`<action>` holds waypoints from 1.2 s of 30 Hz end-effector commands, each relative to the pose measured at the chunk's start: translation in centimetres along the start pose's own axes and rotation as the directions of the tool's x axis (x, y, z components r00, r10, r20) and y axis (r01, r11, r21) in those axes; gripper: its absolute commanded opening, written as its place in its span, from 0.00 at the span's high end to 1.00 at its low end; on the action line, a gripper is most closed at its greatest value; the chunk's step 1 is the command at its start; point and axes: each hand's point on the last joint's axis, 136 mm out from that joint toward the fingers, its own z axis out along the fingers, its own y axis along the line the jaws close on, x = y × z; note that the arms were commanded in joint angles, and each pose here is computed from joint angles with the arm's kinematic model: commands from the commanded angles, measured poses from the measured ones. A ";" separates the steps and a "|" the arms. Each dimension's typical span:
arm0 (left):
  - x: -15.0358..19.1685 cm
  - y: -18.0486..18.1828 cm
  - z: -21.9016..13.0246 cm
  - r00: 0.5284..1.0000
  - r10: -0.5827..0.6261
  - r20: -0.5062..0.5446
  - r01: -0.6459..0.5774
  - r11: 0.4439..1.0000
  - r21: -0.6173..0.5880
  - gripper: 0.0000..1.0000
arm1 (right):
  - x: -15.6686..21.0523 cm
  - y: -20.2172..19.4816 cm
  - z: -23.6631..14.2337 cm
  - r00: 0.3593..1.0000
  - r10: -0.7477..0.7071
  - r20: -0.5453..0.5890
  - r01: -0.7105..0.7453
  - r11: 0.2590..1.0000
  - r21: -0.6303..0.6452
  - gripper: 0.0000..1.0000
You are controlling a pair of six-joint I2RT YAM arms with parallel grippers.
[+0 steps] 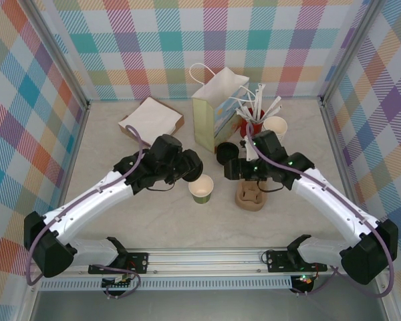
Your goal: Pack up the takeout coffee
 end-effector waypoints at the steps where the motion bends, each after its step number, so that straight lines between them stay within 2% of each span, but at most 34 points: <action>1: 0.7 0.0 0.1 0.992 0.116 -0.040 -0.118 0.992 -0.048 0.31 | 1.1 -4.5 -1.7 0.997 0.056 -0.047 -0.044 0.972 0.229 0.31; 4: 1.3 0.0 0.8 0.983 0.173 -0.066 -0.179 0.980 -0.091 0.33 | 1.0 -5.4 -2.6 0.997 0.071 -0.044 -0.056 0.959 0.278 0.31; 13: 2.7 0.2 2.1 0.939 0.318 -0.132 -0.340 0.915 -0.216 0.36 | 0.6 -7.6 -4.4 0.996 0.090 -0.007 -0.080 0.914 0.399 0.21; 21: 3.8 0.5 3.2 0.908 0.380 -0.177 -0.417 0.866 -0.277 0.37 | 0.9 -8.5 -4.4 0.996 0.093 -0.008 -0.080 0.898 0.432 0.00; 26: 4.3 0.9 3.8 0.894 0.403 -0.197 -0.447 0.839 -0.310 0.38 | 1.0 -8.4 -4.1 0.995 0.096 -0.017 -0.080 0.903 0.422 0.00; 36: 5.1 1.3 5.2 0.887 0.403 -0.226 -0.458 0.831 -0.316 0.38 | 1.2 -8.4 -3.7 0.995 0.099 -0.030 -0.078 0.907 0.415 0.00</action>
